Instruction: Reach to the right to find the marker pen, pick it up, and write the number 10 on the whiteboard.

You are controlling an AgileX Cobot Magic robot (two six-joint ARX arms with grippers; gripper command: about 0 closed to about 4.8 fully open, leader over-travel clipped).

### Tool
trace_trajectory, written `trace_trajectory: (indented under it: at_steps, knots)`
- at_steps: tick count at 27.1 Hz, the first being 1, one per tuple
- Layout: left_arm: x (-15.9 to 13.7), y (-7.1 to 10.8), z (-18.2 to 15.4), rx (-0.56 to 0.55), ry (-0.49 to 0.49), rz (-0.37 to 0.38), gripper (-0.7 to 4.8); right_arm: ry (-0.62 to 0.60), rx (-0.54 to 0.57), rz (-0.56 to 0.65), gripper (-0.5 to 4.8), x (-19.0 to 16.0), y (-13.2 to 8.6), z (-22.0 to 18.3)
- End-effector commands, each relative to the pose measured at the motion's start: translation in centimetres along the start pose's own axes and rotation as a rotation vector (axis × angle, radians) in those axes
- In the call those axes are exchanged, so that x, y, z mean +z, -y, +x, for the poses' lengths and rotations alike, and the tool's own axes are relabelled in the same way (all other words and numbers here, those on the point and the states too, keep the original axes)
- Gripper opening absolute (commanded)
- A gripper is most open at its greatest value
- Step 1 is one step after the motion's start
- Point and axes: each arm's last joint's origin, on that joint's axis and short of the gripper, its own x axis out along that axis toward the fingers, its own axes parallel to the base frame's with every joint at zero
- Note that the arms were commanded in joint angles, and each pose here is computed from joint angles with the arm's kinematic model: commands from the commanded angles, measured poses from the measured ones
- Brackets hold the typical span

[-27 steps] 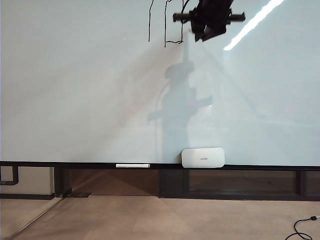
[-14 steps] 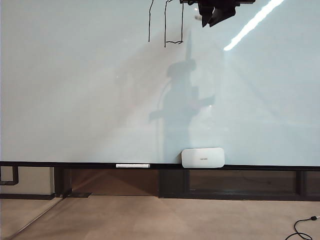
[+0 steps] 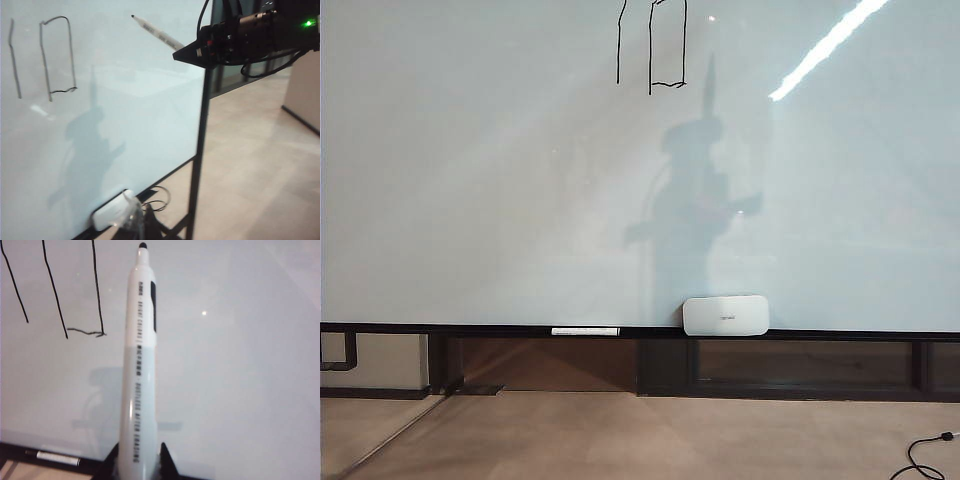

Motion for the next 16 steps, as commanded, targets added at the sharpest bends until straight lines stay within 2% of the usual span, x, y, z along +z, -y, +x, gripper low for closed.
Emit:
trace_trajectory:
  at_steps: [1,5,7,10,12,16]
  knots:
    - [0.7,0.3,-0.2,-0.023,0.040,-0.025,-0.06,-0.037,-0.035,-0.018,-0.04,0.2,0.6,-1.7]
    - [1.0,0.3,-0.6,0.062,0.022,-0.030,-0.06,-0.017,-0.079,-0.012,-0.04,1.4,1.9,-5.7]
    - [1.5,0.6,-1.0,0.071,0.034,-0.021,-0.06,0.010,-0.083,0.000,-0.04,2.2,2.7,-8.5]
    - [2.0,1.2,-2.0,0.149,0.046,-0.015,-0.06,0.047,-0.097,0.009,-0.04,2.9,4.0,-12.8]
    - [2.2,1.4,-2.6,0.209,0.023,-0.021,-0.06,0.046,-0.103,0.009,-0.04,2.9,4.5,-14.6]
    - [2.2,2.7,-4.7,0.342,-0.052,0.032,-0.06,0.077,-0.102,0.021,-0.04,2.2,5.7,-18.3]
